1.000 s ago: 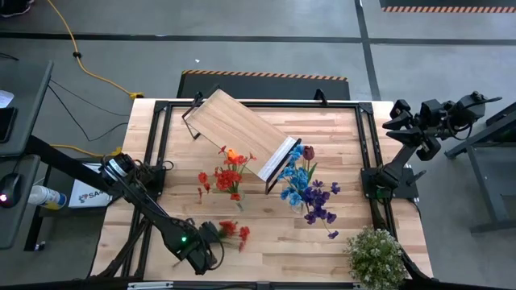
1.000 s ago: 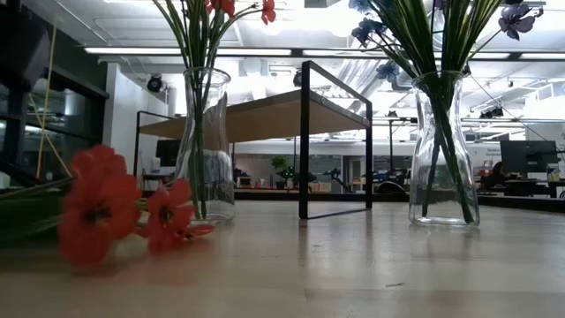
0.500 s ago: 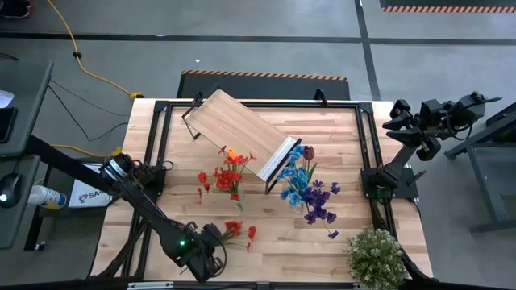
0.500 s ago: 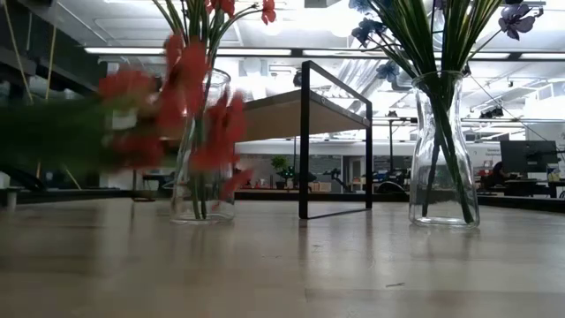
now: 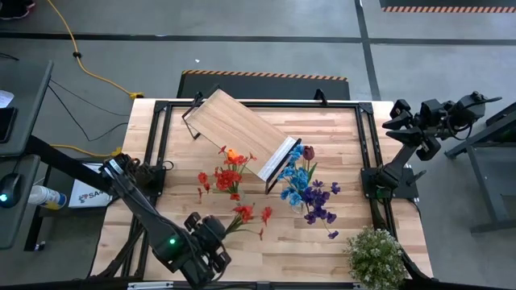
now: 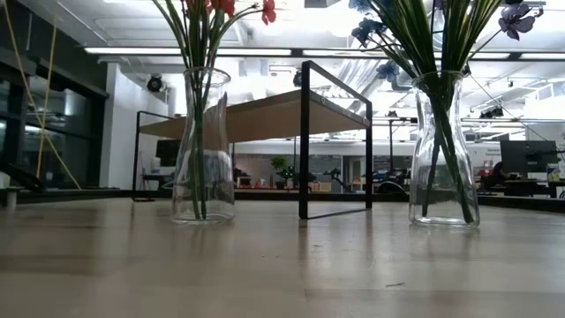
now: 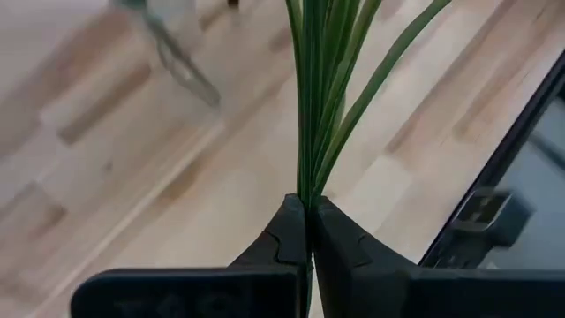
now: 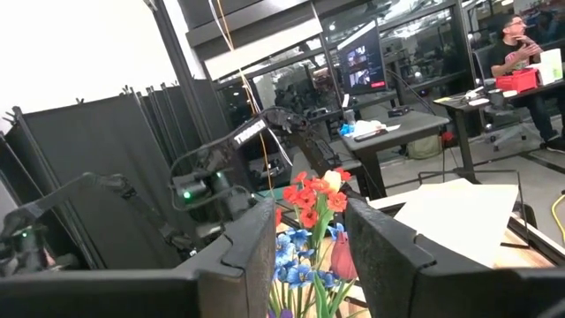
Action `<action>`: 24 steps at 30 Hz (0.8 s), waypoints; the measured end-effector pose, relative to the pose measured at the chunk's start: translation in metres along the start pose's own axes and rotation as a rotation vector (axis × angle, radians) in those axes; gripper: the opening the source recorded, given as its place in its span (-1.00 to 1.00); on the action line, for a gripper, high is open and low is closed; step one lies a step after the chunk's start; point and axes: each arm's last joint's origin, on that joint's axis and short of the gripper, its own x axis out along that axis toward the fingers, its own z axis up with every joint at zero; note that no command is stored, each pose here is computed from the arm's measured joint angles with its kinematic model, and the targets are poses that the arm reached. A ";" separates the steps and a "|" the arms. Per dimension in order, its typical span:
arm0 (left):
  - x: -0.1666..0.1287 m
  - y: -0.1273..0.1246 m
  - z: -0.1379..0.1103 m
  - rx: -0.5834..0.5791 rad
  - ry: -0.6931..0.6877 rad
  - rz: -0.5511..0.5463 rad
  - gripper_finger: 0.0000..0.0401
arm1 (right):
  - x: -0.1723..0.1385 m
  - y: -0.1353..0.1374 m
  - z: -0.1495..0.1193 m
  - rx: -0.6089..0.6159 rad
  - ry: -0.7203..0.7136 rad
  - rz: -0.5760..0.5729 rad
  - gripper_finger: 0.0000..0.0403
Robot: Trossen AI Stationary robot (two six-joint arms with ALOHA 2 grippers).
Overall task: Pick and place flowers into a vace then onto a shelf
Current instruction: Put the red flowers into the left transparent vase
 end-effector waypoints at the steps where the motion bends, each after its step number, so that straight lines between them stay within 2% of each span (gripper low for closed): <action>1: -0.003 -0.001 0.003 -0.005 -0.026 -0.006 -0.81 | 0.000 0.000 0.000 0.000 0.000 0.000 -0.35; 5: -0.014 -0.006 0.013 -0.027 -0.122 -0.038 -0.81 | 0.000 0.000 0.000 -0.001 0.000 0.000 -0.36; 10: -0.028 -0.011 0.027 0.000 -0.221 -0.071 -0.81 | 0.000 0.000 0.000 0.000 0.000 0.000 -0.35; 24: -0.044 -0.018 0.069 0.202 -0.402 -0.056 -0.81 | 0.000 0.000 0.000 0.046 0.002 0.010 -0.36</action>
